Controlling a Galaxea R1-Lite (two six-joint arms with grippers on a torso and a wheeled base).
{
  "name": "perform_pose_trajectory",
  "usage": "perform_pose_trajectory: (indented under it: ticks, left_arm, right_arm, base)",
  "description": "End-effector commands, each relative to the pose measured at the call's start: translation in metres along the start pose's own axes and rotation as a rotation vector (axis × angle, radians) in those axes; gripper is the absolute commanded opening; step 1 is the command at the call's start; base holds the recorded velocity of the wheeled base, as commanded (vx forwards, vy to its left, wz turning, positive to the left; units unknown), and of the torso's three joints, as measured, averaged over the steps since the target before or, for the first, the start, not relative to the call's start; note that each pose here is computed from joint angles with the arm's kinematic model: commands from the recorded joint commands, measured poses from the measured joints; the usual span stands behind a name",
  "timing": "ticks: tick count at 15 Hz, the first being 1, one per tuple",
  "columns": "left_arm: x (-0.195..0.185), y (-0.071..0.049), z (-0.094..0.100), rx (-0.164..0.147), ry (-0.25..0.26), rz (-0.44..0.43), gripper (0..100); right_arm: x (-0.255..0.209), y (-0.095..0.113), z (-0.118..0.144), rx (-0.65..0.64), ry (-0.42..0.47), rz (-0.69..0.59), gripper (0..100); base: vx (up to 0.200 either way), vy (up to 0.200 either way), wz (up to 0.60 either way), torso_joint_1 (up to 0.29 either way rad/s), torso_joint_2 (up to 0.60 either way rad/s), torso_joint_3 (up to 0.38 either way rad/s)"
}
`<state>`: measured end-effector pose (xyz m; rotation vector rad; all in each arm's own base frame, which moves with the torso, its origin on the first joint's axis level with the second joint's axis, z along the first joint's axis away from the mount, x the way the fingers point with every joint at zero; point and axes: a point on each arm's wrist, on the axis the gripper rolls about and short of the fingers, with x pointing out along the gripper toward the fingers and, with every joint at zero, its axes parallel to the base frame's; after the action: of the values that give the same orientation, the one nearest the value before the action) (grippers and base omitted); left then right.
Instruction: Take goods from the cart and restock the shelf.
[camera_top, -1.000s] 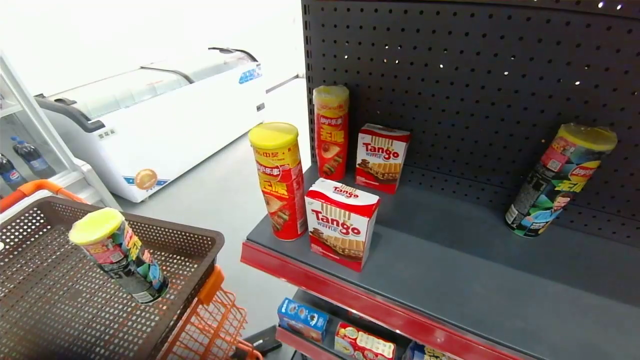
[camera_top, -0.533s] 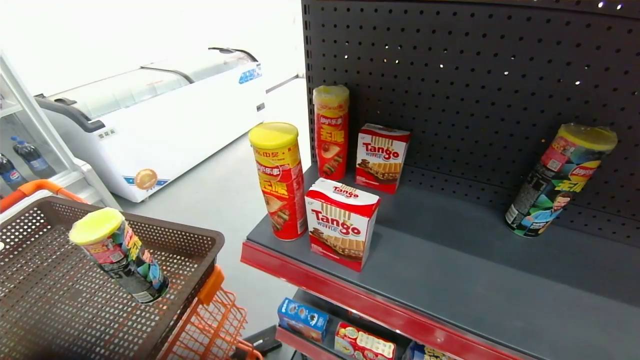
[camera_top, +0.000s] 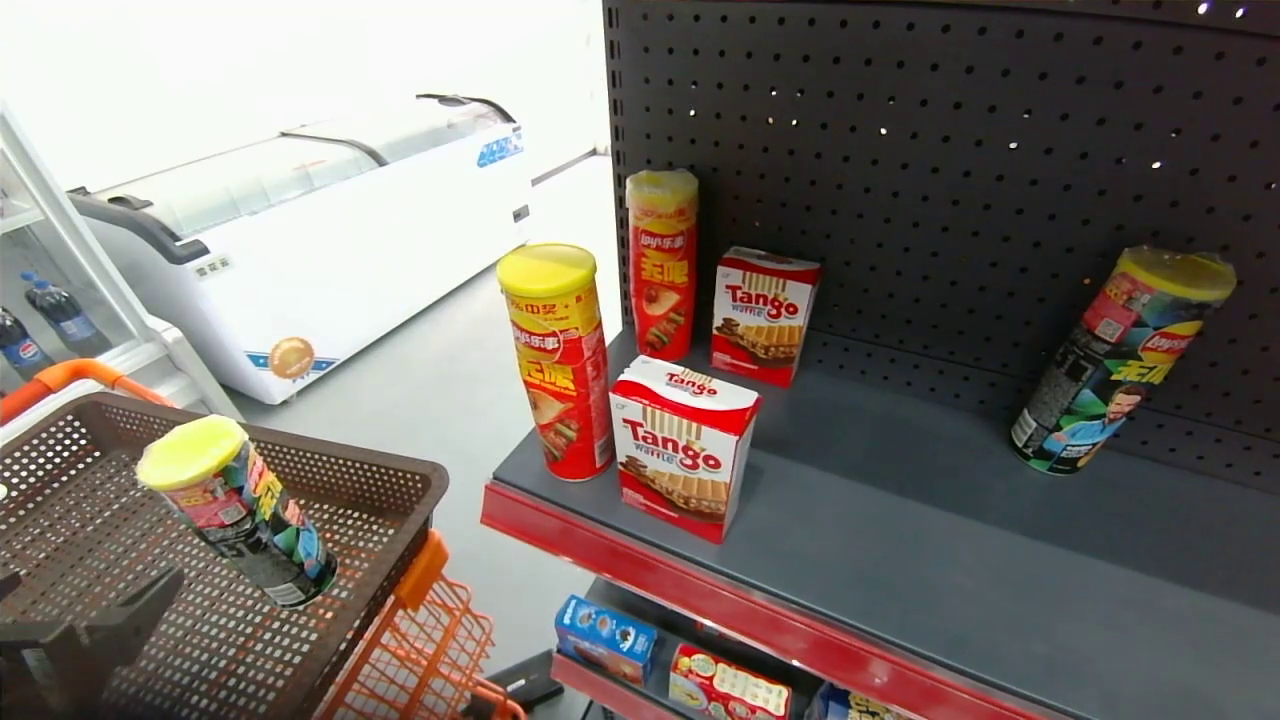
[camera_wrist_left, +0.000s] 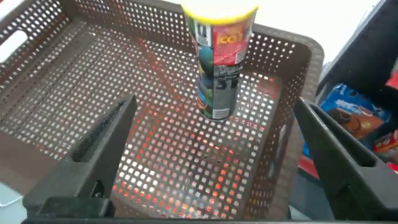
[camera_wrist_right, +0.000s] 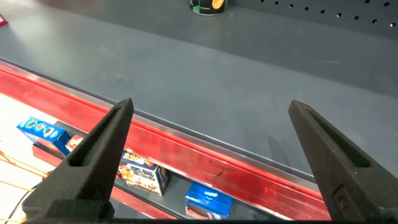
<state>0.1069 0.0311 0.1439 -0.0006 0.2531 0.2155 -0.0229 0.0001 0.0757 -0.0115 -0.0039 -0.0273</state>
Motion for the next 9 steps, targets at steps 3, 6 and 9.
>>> perform_pose_trajectory:
  ticks: [3,6,9]
  left_arm:
    - [0.044,0.004,-0.024,-0.028,0.133,0.005,100]
    - [0.073,0.005,-0.03,-0.026,0.139,-0.005,100]
    - [0.092,0.007,-0.035,-0.042,0.162,-0.004,100]
  right_arm:
    - [0.0,0.0,0.0,-0.001,0.001,0.0,100]
    - [0.0,0.0,0.0,-0.001,0.001,0.0,100]
    - [0.0,0.0,0.0,-0.001,0.001,0.0,100]
  base:
    - [0.0,0.0,0.0,0.0,0.0,0.0]
    - [0.0,0.0,0.0,0.0,0.0,0.0]
    - [0.0,0.0,0.0,0.0,0.0,0.0]
